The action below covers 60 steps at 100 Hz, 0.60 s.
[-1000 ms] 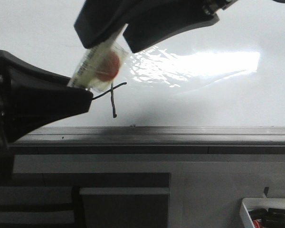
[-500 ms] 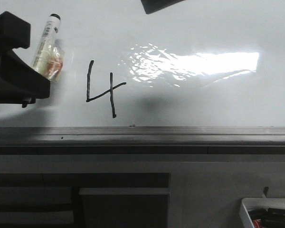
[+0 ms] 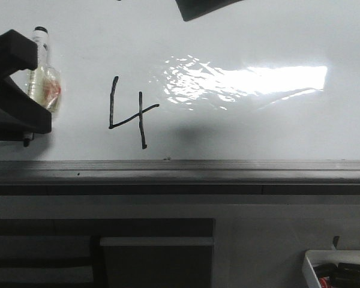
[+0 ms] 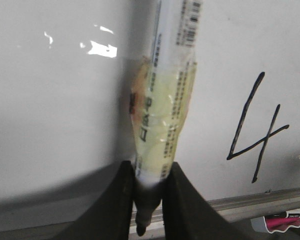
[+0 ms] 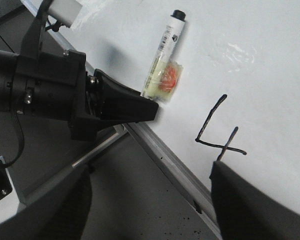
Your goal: Write number 4 on whiteboard
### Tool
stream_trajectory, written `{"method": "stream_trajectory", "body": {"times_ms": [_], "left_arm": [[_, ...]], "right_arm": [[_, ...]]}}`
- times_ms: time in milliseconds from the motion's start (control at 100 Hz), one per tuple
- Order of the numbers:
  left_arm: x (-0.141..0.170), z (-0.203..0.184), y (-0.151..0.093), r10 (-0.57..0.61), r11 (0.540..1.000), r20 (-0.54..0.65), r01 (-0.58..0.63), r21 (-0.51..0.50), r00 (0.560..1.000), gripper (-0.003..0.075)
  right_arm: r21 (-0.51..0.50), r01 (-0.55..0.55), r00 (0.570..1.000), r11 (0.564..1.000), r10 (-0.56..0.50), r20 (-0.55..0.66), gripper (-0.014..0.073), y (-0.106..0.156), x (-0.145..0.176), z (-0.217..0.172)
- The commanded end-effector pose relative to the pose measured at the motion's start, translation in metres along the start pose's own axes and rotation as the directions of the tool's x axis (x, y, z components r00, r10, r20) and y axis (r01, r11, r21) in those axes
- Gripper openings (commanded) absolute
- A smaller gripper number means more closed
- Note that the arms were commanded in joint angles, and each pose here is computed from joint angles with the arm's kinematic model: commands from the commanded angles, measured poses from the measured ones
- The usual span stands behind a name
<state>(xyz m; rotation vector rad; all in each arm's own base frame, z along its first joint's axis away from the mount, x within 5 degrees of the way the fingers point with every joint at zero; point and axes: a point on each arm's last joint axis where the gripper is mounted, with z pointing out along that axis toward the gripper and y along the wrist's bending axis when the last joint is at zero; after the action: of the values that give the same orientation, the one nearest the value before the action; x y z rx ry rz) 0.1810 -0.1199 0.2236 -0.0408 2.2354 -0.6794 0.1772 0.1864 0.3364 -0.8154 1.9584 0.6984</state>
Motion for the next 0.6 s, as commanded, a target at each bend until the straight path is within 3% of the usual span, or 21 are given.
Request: {"method": "stream_trajectory", "body": {"times_ms": [0,280,590], "left_arm": [[-0.014,0.000,-0.007,-0.020,0.999,0.081,0.017,0.034,0.996,0.0001],[-0.017,0.000,-0.008,-0.021,0.999,0.117,0.016,0.046,0.993,0.0339],[-0.021,-0.016,-0.012,0.002,0.997,0.146,-0.013,0.077,0.989,0.0360]], "right_arm": [[0.016,-0.003,0.994,1.000,0.001,0.108,0.0450,0.001,-0.018,-0.013],[0.015,-0.004,0.994,1.000,0.003,0.107,0.0450,0.001,-0.018,-0.013],[0.015,-0.004,0.994,1.000,0.002,0.110,0.0449,0.001,-0.018,-0.014]]}}
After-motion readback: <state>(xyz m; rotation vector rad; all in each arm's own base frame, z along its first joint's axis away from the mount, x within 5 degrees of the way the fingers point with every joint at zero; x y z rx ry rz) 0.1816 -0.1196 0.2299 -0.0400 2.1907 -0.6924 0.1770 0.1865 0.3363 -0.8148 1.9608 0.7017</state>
